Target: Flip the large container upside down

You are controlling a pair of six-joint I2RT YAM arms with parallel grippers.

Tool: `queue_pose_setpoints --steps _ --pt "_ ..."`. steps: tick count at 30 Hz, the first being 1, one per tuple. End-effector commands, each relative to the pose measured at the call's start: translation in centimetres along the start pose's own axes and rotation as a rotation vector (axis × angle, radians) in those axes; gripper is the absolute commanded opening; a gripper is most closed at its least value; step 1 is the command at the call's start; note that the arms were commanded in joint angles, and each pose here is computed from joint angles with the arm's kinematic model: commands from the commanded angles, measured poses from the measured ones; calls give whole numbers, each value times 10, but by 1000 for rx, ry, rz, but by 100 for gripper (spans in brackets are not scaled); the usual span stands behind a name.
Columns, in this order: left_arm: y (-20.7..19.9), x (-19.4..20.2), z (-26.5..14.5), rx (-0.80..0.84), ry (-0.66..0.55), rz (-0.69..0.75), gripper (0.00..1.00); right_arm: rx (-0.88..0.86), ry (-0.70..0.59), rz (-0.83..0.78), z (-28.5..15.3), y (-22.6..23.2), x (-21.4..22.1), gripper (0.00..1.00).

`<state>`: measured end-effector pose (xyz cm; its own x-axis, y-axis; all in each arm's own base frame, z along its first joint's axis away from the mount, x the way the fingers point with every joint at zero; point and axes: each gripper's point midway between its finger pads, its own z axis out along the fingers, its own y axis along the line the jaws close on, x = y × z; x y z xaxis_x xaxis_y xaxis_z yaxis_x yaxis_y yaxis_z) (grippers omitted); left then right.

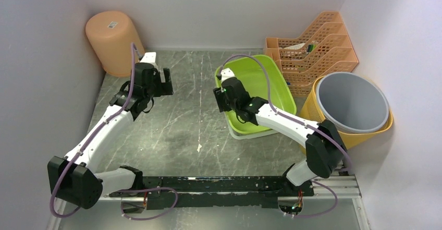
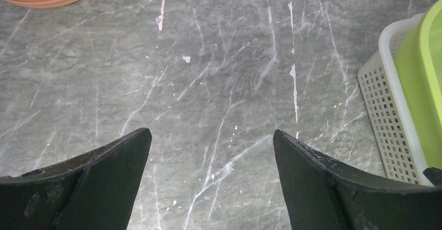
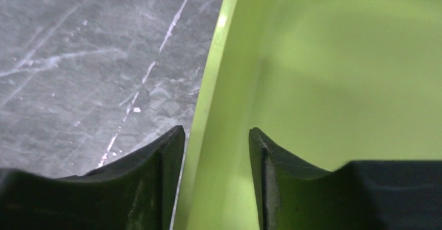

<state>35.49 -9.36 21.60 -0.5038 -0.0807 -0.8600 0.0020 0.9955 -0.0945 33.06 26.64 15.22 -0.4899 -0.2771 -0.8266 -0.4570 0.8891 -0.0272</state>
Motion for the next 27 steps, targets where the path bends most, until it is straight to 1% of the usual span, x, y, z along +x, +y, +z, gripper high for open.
queue_pose_setpoints --steps 1,4,6,7,12,13,16,21,25,27 --pt "8 5 -5 -32 9 7 100 58 48 -9 7 -5 16 38" --pt "10 -2 -10 -44 -4 11 100 92 45 -9 5 -9 14 13" --pt "12 -10 -16 -52 -20 12 100 100 34 -6 2 -11 9 3" --pt "13 -16 -20 -54 -31 15 100 102 27 -2 0 -11 6 0" --pt "17 -56 -51 -66 -118 19 100 99 -23 3 -13 -8 -25 0" --pt "19 -73 -66 -68 -162 15 100 92 -59 10 -20 -6 -45 0" --pt "26 -93 -90 -83 -224 3 100 62 -114 16 -33 2 -73 0" --pt "32 -130 -134 -71 -368 -42 100 -13 -215 13 -55 27 -124 0" --pt "37 -150 -165 -64 -461 -82 100 -120 -291 14 -71 59 -161 0" --pt "41 -160 -183 -57 -530 -104 100 -140 -317 2 -76 74 -173 0"
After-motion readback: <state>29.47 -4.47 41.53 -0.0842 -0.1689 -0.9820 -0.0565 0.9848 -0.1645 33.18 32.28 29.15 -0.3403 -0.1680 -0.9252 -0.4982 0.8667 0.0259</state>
